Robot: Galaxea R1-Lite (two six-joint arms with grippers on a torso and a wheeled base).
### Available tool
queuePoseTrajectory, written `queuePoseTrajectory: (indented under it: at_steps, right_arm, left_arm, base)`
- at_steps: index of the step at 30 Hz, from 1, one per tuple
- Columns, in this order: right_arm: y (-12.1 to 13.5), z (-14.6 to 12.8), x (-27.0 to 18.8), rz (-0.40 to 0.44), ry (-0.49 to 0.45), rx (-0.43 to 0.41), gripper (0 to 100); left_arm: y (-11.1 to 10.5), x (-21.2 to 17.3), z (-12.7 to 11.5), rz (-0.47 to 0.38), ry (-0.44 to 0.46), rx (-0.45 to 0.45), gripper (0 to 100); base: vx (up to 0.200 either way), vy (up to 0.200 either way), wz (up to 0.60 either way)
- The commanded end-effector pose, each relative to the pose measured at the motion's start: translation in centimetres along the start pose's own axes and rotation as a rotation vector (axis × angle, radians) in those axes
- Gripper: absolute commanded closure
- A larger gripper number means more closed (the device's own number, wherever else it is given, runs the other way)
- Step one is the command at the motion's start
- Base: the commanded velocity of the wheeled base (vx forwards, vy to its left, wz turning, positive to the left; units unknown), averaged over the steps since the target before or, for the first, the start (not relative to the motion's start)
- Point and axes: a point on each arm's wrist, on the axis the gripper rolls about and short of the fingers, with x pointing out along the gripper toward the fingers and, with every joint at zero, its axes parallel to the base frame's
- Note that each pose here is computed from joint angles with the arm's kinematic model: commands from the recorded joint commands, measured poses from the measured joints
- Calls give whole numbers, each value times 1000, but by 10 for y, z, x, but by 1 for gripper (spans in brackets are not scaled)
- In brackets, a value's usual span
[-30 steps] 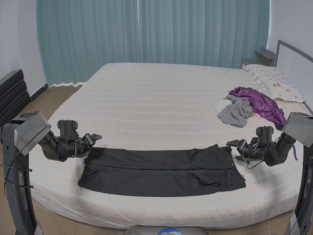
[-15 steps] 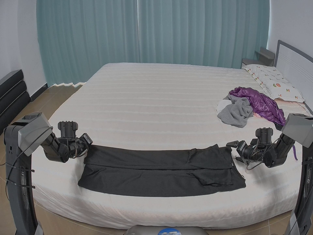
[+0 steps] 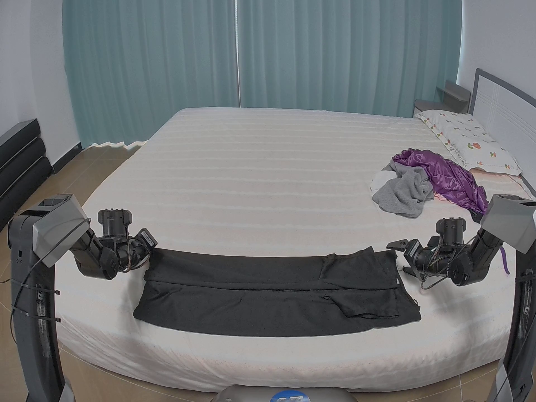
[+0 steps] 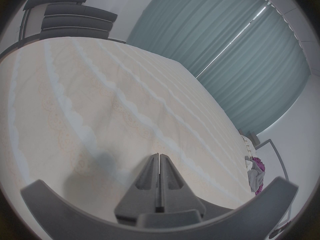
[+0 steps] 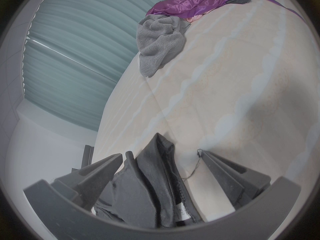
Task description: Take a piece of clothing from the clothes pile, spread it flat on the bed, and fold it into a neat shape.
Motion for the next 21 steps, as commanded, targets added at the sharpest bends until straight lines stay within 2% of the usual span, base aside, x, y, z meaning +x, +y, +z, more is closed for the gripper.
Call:
queuePoseTrajectory:
  at_steps: [1,8,9,15,21]
  right_arm:
    - [1,1,5,0,-9,7,0]
    - [4,5,21,-6,-51,24,0]
    - [5,3,25,-11,-54,20,100]
    - [5,-2,36,-39,-86,7,100]
    - [5,8,34,-17,-126,21,100]
  left_arm:
    - [1,1,-1,1,3,-7,100]
    - [2,2,-2,1,8,-10,100]
    - [2,3,-3,2,9,-10,100]
    - [2,4,-3,2,9,-10,100]
    - [3,4,-3,3,10,-10,100]
  base:
    - [0,0,0]
    - [0,0,0]
    - [0,0,0]
    - [0,0,0]
    - [0,0,0]
